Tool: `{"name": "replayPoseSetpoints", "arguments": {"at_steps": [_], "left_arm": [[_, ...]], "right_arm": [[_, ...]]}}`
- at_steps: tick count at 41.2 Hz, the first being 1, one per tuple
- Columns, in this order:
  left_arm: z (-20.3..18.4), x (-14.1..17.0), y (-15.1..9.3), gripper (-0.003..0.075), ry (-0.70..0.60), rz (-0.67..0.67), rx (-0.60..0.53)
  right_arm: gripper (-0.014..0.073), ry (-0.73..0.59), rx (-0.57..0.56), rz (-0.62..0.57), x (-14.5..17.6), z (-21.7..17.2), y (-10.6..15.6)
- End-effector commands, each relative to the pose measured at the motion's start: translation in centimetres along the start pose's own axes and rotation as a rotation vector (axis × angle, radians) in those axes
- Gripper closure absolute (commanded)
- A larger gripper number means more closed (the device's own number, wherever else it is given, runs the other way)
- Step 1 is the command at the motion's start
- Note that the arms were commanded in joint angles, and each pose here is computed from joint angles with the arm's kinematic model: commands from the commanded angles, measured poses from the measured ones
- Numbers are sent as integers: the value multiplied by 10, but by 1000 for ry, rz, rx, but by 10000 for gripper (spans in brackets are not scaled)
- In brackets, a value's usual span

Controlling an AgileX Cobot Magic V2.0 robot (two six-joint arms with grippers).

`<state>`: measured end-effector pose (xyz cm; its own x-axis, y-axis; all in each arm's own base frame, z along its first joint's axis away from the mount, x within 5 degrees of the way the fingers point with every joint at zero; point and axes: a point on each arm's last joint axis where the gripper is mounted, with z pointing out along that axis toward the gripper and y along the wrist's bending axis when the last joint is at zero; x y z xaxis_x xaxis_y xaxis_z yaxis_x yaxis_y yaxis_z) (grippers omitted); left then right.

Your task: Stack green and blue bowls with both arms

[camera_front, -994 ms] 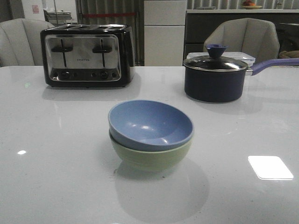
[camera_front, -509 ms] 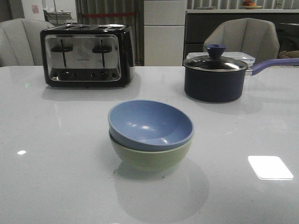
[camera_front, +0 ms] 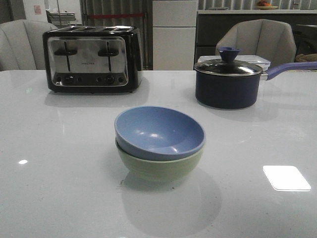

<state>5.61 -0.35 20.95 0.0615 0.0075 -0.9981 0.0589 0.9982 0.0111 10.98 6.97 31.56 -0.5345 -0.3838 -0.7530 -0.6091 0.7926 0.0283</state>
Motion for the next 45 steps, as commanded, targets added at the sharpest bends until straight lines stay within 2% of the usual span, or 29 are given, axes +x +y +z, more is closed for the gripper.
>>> {"name": "replayPoseSetpoints", "arguments": {"at_steps": [1,8,14,21,26,35,45], "left_arm": [[-2,-8,1,627,-99,-17,-18],[-2,-8,1,627,-99,-17,-18],[-2,-8,1,627,-99,-17,-18],[-2,-8,1,627,-99,-17,-18],[-2,-8,1,627,-99,-17,-18],[-2,-8,1,627,-99,-17,-18],[-2,-8,1,627,-99,-17,-18]], "right_arm": [[540,-84,19,5,-11,-6,-2],[540,-110,42,0,-6,-10,-3],[540,-280,238,64,19,-18,-19],[540,-555,515,123,70,-21,-28],[540,-667,640,138,105,-10,-28],[540,-717,671,139,142,10,-25],[540,-717,667,139,141,10,-25]]}}
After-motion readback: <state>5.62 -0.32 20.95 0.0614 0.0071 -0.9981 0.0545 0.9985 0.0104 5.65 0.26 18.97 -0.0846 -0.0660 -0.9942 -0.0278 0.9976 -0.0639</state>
